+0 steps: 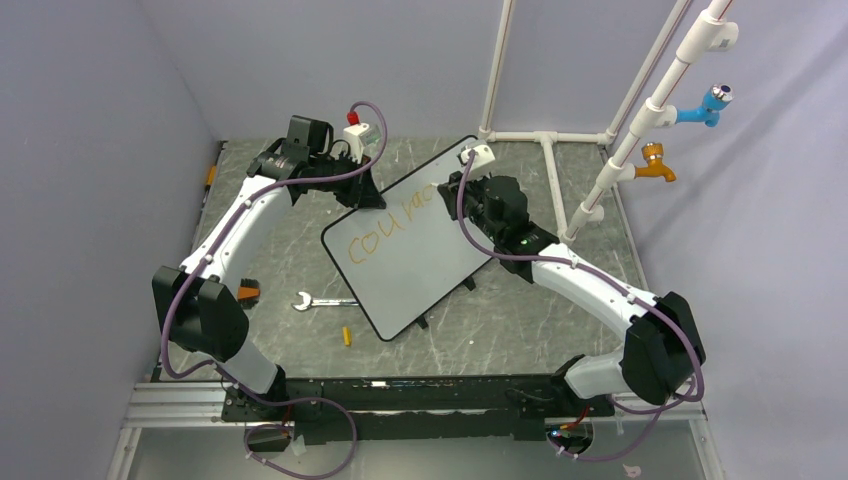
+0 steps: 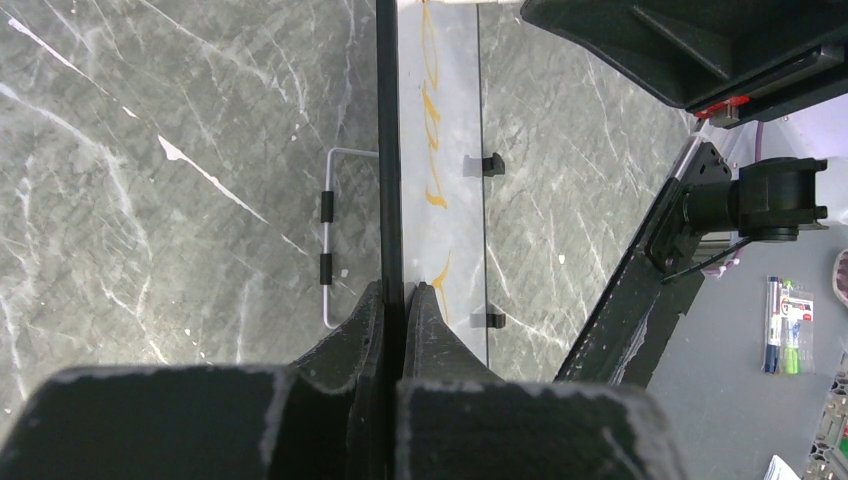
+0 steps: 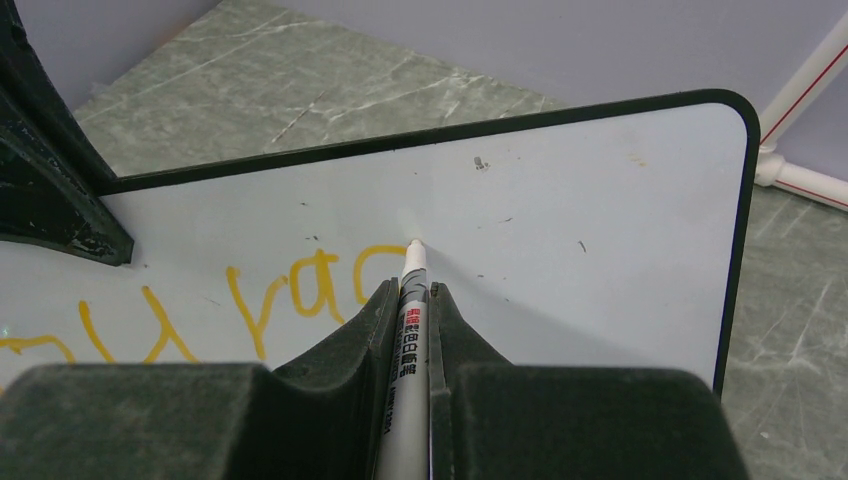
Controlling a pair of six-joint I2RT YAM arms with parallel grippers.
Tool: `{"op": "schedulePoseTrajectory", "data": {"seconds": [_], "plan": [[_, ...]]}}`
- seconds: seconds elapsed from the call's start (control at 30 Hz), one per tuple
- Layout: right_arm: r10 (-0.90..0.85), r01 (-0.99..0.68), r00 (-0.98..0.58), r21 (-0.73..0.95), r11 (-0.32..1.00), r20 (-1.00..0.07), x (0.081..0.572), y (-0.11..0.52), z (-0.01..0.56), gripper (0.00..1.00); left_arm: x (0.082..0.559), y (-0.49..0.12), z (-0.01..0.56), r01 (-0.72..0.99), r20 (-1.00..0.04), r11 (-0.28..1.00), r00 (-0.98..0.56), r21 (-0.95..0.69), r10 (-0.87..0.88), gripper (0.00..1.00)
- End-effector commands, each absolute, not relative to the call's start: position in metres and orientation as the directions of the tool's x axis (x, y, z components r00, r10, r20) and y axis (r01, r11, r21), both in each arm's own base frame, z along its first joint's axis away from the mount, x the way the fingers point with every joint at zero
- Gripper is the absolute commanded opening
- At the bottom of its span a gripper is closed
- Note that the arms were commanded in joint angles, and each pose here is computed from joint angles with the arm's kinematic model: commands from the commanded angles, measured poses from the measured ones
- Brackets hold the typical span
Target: Write a sentence on the whiteboard
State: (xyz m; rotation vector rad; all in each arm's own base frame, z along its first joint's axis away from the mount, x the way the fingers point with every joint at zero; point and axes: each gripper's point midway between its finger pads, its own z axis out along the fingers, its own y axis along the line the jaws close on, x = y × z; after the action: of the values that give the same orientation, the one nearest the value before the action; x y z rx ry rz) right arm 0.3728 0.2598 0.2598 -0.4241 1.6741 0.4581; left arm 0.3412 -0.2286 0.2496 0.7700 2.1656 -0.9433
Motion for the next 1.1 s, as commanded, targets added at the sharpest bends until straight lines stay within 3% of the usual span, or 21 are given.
{"op": "schedulePoseTrajectory", "data": {"seconds": [0.0,0.6,1.07], "plan": [[-0.018,-0.529,-0.141,0.060,0.846,-0.990,0.375,0.263,0.263,0.00,0.343,-0.224,0.238,0.751,-0.749,0.582,-0.570,-0.311,0.336,0.00],[-0.074,-0.581,-0.266,0.098,0.808,-0.961,0.339,0.256,0.201,0.00,0.343,-0.223,0.239,0.750,-0.752,0.586,-0.568,-0.306,0.335,0.00],[-0.067,-0.696,-0.198,0.092,0.712,-0.978,0.325,0.278,0.237,0.00,0.344,-0.223,0.239,0.750,-0.752,0.588,-0.567,-0.303,0.337,0.00]]}}
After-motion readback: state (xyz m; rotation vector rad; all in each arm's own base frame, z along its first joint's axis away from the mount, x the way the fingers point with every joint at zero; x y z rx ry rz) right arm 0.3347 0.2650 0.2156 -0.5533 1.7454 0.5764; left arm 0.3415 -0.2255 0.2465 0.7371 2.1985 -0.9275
